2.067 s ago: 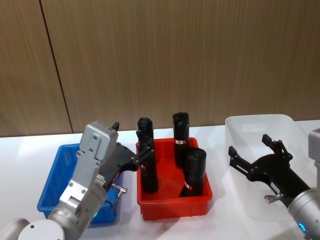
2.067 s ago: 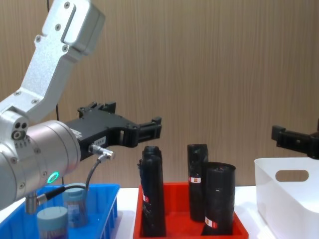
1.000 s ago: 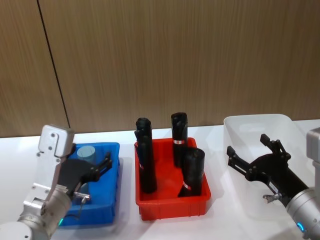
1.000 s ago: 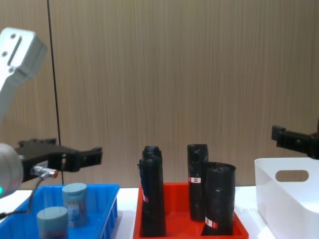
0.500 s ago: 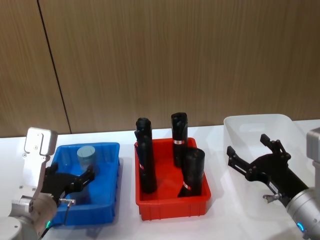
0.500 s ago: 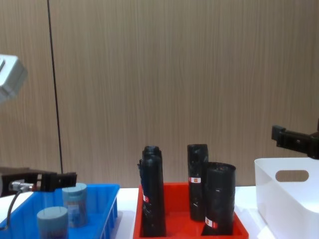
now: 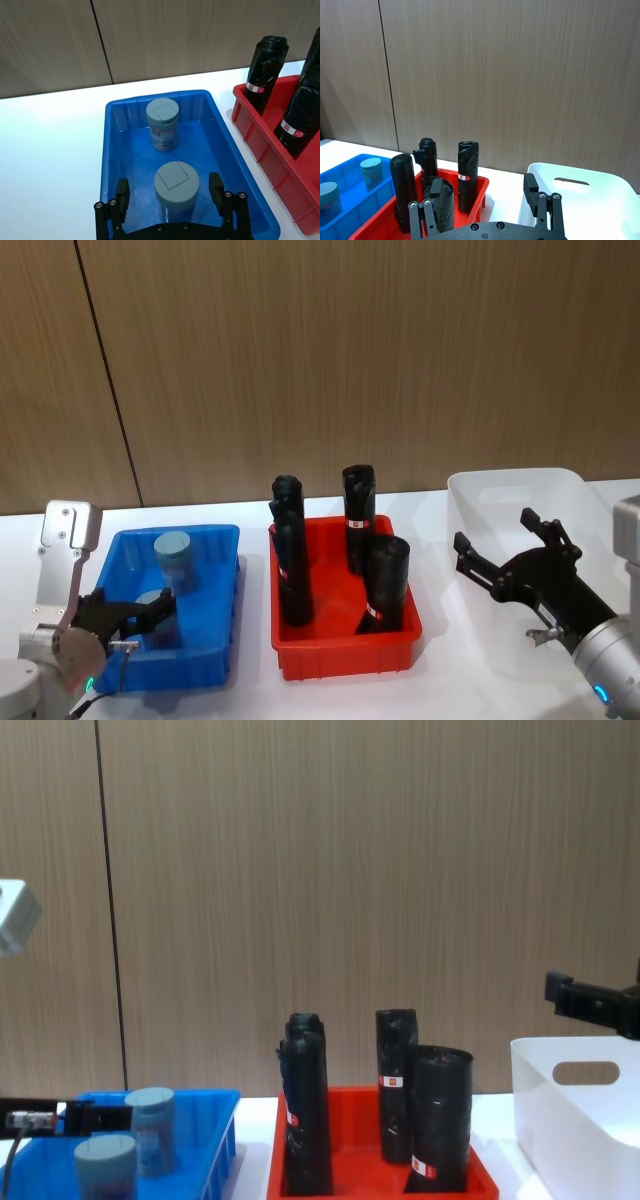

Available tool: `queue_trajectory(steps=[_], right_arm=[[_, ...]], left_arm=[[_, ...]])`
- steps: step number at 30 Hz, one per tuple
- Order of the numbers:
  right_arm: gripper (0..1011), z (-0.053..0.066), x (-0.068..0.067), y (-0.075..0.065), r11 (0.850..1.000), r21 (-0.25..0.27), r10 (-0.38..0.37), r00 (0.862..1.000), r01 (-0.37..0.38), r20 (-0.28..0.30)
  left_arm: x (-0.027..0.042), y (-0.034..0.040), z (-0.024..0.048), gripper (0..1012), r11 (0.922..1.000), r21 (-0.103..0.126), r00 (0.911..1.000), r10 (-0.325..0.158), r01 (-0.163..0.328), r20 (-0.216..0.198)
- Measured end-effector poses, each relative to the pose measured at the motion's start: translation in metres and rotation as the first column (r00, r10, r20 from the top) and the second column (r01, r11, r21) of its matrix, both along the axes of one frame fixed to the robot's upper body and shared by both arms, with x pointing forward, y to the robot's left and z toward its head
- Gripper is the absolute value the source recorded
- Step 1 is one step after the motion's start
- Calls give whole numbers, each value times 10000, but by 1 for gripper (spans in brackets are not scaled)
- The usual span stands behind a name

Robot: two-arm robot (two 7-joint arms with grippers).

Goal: Pick the cotton swabs from the blue box and place them into the white box.

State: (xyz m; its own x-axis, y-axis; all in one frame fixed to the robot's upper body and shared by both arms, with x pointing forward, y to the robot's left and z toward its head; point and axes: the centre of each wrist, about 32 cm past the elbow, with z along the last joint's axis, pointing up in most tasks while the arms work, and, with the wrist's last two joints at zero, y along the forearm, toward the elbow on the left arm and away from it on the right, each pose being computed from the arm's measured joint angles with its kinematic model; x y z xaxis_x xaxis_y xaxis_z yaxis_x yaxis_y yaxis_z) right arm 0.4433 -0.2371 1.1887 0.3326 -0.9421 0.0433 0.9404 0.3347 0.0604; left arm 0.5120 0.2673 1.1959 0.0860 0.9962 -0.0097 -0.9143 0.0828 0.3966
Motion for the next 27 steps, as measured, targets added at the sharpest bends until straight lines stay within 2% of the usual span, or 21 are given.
queue_trajectory(steps=[8,14,22,27], right_arm=[[1002,0,0,0,10000,0,0,10000,0,0],[1002,0,0,0,10000,0,0,10000,0,0],[1002,0,0,0,10000,0,0,10000,0,0],[1002,0,0,0,10000,0,0,10000,0,-1]], left_arm=[[104,55,-37,1004,9997,-223,9993,-59,51,-368],[196,86,-78,1004,9985,-458,9978,-339,313,-576],[276,91,-122,1004,9959,-641,9949,-686,639,-735],[306,87,-146,1004,9953,-668,9935,-752,696,-855]])
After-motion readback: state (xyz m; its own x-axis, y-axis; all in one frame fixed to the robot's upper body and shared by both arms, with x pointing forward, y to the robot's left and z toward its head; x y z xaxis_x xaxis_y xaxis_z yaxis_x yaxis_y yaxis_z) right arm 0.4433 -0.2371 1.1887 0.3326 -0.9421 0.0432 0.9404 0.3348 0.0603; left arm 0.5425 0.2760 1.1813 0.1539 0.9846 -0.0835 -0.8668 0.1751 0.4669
